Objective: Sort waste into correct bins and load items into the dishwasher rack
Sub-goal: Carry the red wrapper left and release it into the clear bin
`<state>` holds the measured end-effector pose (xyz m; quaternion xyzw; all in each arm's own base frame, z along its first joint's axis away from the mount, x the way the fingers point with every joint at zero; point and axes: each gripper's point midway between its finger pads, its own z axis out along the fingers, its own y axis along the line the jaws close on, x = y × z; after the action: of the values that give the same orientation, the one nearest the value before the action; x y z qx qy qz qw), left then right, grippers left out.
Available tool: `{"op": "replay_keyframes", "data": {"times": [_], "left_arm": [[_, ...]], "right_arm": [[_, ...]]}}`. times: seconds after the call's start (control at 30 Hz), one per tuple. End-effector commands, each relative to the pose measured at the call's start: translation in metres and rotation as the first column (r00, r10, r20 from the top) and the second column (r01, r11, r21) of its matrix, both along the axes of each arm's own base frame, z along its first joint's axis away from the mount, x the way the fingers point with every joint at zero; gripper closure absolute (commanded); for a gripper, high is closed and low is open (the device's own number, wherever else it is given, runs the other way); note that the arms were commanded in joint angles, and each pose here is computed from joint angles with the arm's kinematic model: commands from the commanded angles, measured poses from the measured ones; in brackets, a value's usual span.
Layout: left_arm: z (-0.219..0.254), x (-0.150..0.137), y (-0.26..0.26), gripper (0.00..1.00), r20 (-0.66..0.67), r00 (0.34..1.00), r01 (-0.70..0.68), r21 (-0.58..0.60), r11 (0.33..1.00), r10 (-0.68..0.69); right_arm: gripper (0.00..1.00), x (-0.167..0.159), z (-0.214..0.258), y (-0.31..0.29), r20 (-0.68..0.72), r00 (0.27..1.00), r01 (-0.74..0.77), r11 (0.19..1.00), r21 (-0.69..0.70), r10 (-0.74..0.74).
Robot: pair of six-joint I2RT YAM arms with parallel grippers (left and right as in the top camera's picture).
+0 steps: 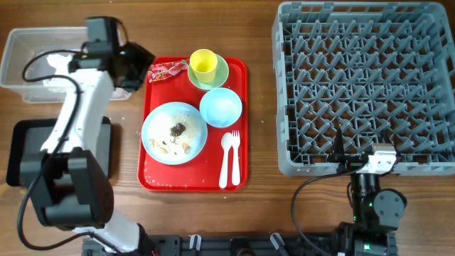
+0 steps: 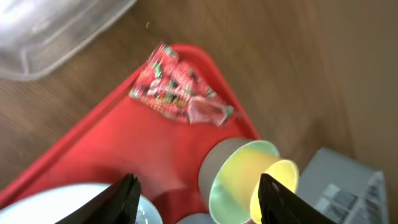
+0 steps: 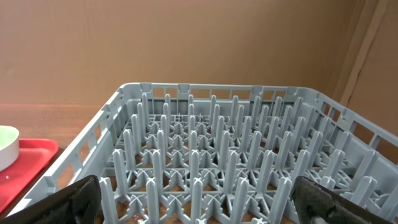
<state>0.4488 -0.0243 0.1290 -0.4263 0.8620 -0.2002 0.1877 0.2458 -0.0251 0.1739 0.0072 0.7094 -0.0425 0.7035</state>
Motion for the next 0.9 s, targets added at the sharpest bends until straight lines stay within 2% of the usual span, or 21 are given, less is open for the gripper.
{"op": "replay_keyframes", "data": {"times": [0.0, 0.13, 0.37, 0.53, 0.67, 0.87], "left_arm": [[-0.001, -0.005, -0.016, 0.38, -0.022, 0.993, -0.116, 0.067, 0.991, 0.118], [-0.014, -0.002, -0.026, 0.37, -0.019, 0.975, -0.219, 0.129, 0.967, 0.224], [-0.052, 0.027, -0.024, 0.37, 0.002, 0.965, -0.26, 0.123, 0.958, 0.262], [-0.092, 0.026, -0.024, 0.38, -0.069, 0.95, -0.294, 0.129, 0.947, 0.305], [-0.107, 0.039, -0.026, 0.38, -0.042, 0.952, -0.297, 0.118, 0.948, 0.304], [-0.117, 0.046, -0.015, 0.4, -0.006, 0.942, -0.329, 0.166, 0.93, 0.334]], "right_arm": [[0.0, 0.0, 0.001, -0.001, 0.003, 1.0, 0.006, 1.0, -0.01, -0.006], [0.0, 0.0, 0.001, -0.001, 0.003, 1.0, 0.006, 1.0, -0.01, -0.006], [0.0, 0.0, 0.001, -0.001, 0.003, 1.0, 0.006, 1.0, -0.011, -0.006], [0.0, 0.0, 0.001, -0.001, 0.003, 1.0, 0.006, 1.0, -0.01, -0.006], [0.0, 0.0, 0.001, -0.001, 0.003, 1.0, 0.006, 1.0, -0.01, -0.006], [0.0, 0.0, 0.001, -0.001, 0.003, 1.0, 0.006, 1.0, -0.01, -0.006]]}}
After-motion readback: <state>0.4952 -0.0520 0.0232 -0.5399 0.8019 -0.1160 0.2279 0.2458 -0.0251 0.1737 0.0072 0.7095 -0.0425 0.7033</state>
